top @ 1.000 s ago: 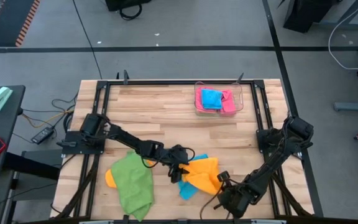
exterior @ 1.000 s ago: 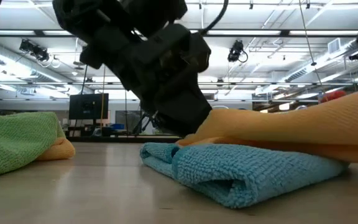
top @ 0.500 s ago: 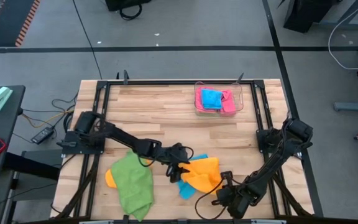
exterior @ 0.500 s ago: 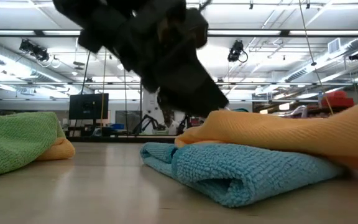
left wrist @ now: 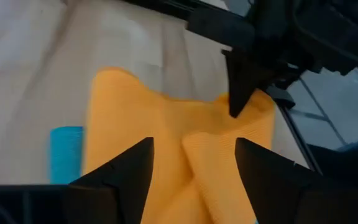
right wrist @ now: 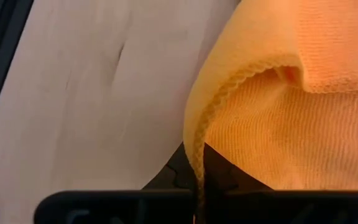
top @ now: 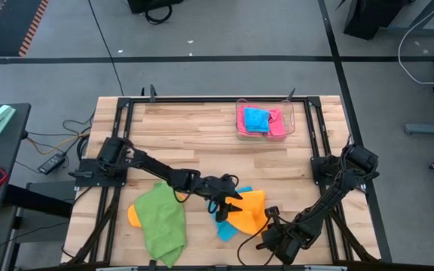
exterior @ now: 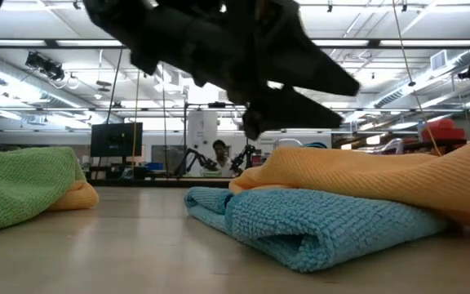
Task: Fold microfiber towels
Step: Fold the right yellow towel
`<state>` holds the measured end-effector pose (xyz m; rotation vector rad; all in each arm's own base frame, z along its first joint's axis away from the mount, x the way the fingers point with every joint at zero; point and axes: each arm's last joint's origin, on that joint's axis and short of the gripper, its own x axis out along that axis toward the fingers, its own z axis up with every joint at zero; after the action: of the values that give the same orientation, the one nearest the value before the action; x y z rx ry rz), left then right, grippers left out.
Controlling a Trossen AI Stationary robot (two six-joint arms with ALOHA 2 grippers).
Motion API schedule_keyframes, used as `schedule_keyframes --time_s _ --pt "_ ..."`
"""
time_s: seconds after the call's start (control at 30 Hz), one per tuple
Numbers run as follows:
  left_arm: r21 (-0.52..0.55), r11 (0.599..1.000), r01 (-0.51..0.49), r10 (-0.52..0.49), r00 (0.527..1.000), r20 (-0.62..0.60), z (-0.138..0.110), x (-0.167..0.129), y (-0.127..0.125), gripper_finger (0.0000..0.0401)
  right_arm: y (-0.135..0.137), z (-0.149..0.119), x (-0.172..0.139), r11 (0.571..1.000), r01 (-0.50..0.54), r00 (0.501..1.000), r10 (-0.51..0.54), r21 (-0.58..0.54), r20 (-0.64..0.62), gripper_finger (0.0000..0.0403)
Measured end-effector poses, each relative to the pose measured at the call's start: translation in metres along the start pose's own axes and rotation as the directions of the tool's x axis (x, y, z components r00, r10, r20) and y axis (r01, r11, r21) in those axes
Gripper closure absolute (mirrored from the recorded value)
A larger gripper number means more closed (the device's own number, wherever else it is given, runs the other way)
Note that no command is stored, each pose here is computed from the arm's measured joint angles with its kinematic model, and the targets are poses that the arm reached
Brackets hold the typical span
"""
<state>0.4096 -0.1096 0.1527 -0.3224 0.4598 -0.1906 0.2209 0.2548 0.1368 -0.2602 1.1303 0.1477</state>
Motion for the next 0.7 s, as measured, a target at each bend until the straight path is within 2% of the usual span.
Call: schedule_keyframes --time_s 0.3,0.6,0.7 --pt "-0.031 0.995 0.096 -0.098 0.990 -0.106 -0.001 0.036 0.008 0.0136 -0.002 0.001 0.001 1.000 0.003 1.000 -0.003 0.001 0.000 0.0395" --pt "-0.144 0.979 0.144 -0.172 0.963 -0.205 -0.014 0.050 0.028 0.0146 -0.001 0.001 0.001 1.000 0.002 1.000 -0.003 0.004 0.005 0.0395" --pt "-0.146 0.976 0.164 -0.191 0.961 -0.201 -0.012 0.049 0.026 0.0151 -0.002 0.002 0.001 1.000 0.012 1.000 -0.012 0.004 0.011 0.0395"
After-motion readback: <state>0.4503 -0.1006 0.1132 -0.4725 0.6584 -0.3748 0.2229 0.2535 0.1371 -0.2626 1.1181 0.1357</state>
